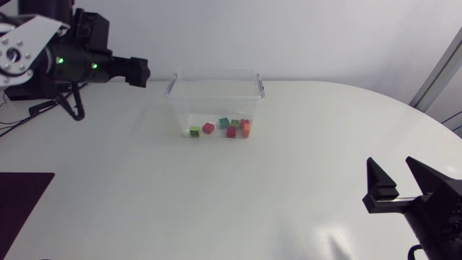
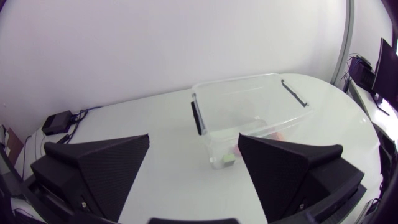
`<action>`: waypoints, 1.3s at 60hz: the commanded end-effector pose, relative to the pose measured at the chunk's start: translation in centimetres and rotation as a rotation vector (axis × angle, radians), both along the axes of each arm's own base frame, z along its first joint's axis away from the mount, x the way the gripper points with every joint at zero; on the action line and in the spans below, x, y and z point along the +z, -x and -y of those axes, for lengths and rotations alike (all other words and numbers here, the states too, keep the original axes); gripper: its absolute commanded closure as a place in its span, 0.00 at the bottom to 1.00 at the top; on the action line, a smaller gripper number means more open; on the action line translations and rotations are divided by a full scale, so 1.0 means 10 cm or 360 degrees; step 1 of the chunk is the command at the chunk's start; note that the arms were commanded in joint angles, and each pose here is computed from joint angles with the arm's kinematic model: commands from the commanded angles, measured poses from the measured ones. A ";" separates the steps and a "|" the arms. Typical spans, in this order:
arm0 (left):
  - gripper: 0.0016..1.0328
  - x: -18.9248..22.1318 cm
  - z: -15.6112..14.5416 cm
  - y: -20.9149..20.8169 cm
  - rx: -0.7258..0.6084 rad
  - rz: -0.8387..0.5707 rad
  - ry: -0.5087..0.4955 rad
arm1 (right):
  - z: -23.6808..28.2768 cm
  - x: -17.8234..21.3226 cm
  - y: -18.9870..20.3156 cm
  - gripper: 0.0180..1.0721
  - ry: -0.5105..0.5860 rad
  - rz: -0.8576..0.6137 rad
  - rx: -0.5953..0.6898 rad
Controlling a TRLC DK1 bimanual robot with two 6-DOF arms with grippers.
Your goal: Place the duplo bricks in the container
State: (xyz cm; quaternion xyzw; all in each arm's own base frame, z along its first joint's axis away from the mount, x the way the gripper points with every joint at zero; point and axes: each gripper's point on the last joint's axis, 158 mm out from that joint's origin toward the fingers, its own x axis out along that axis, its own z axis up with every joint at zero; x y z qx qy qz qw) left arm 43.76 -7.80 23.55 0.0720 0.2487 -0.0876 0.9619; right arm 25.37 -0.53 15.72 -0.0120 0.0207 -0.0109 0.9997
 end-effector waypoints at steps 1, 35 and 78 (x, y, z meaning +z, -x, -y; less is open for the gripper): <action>0.03 -0.13 -0.17 0.24 -0.0014 0.0053 -0.0040 | 0.00 -0.09 0.00 0.05 0.0017 -0.0028 0.0003; 0.03 -0.54 -0.72 1.29 0.0196 0.0420 0.0125 | 0.00 -0.09 0.00 0.05 0.0017 -0.0028 0.0003; 0.03 -0.76 -0.76 1.74 0.0253 0.0611 0.0178 | -0.02 -0.08 -0.01 0.05 -0.0018 -0.0026 0.0012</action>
